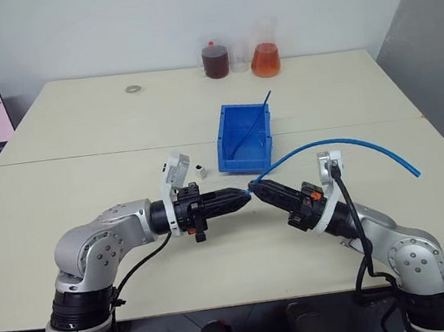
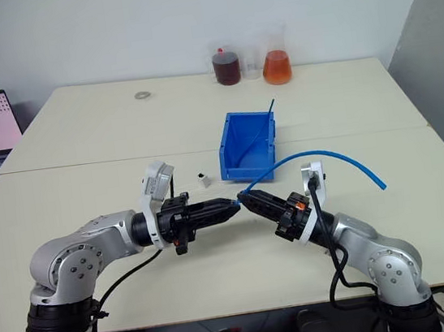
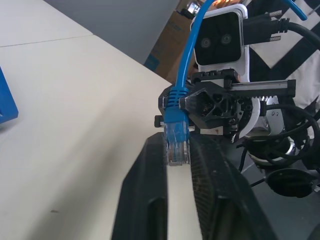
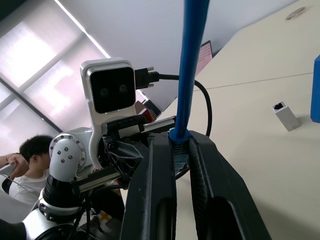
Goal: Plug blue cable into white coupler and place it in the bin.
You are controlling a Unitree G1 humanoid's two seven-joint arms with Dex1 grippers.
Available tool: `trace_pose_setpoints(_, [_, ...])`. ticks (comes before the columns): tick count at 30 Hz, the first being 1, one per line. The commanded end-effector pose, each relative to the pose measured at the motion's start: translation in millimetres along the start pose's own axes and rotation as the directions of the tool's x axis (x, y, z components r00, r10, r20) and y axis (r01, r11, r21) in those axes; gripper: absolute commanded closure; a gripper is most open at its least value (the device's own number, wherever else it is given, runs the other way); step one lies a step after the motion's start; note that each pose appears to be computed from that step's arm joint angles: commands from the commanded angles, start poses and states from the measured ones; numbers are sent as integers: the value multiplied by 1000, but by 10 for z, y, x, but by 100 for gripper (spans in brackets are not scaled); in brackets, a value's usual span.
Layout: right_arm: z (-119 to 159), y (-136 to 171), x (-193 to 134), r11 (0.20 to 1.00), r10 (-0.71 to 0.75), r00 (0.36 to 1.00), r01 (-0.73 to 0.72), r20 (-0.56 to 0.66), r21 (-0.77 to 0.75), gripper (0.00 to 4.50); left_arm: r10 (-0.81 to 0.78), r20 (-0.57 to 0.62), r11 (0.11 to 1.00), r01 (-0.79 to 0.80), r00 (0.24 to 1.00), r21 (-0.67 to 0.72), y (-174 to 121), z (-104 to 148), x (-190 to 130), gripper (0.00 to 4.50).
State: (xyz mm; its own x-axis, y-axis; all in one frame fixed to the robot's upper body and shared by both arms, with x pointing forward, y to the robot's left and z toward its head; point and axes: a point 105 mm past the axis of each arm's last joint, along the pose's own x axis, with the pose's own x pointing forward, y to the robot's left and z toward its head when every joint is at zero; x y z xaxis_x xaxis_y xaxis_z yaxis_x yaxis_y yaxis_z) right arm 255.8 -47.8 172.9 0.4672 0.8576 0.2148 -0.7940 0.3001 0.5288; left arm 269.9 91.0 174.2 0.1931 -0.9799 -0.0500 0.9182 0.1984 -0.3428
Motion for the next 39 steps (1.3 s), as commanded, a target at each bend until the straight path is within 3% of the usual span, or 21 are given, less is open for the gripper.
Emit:
trace_pose_setpoints(1, [79, 77, 13, 999, 48, 999, -47, 16, -17, 441, -14, -10, 999, 14, 1000, 39, -42, 10, -3, 273])
trace_pose_setpoints(8, [96, 44, 9, 999, 35, 999, -35, 18, -23, 441, 14, -76, 997, -8, 997, 81, -24, -117, -70, 117])
trace_pose_setpoints(11, [121, -13, -7, 999, 9, 1000, -8, 24, -38, 441, 75, -110, 990, -61, 991, 128, 27, -185, -153, 64])
trace_pose_setpoints(14, [140, -64, -44, 999, -12, 1000, 13, 22, -53, 441, 202, -68, 969, -189, 977, 156, 162, -192, -245, 3])
trace_pose_setpoints(18, [148, -113, -96, 996, -35, 999, 35, 7, -81, 441, 426, 2, 882, -416, 905, 220, 415, -203, -431, 0])
trace_pose_setpoints(22, [153, -143, -130, 994, -49, 999, 49, 1, -94, 441, 664, 59, 700, -648, 745, 301, 693, -193, -689, 0])
trace_pose_setpoints(24, [151, -151, -133, 994, -52, 999, 52, -1, -100, 441, 730, 66, 630, -707, 681, 322, 802, -217, -775, 0])
trace_pose_setpoints(30, [146, -145, -108, 994, -45, 999, 44, -6, -104, 441, 810, 17, 539, -755, 587, 374, 1079, -273, -886, 0])
trace_pose_setpoints(33, [157, -147, -97, 994, -43, 999, 43, -3, -105, 441, 823, -13, 526, -753, 568, 396, 1255, -248, -845, 0])
trace_pose_setpoints(39, [163, -125, -89, 993, -41, 999, 41, -3, -113, 441, 779, -80, 598, -700, 622, 391, 1411, -171, -658, 0])
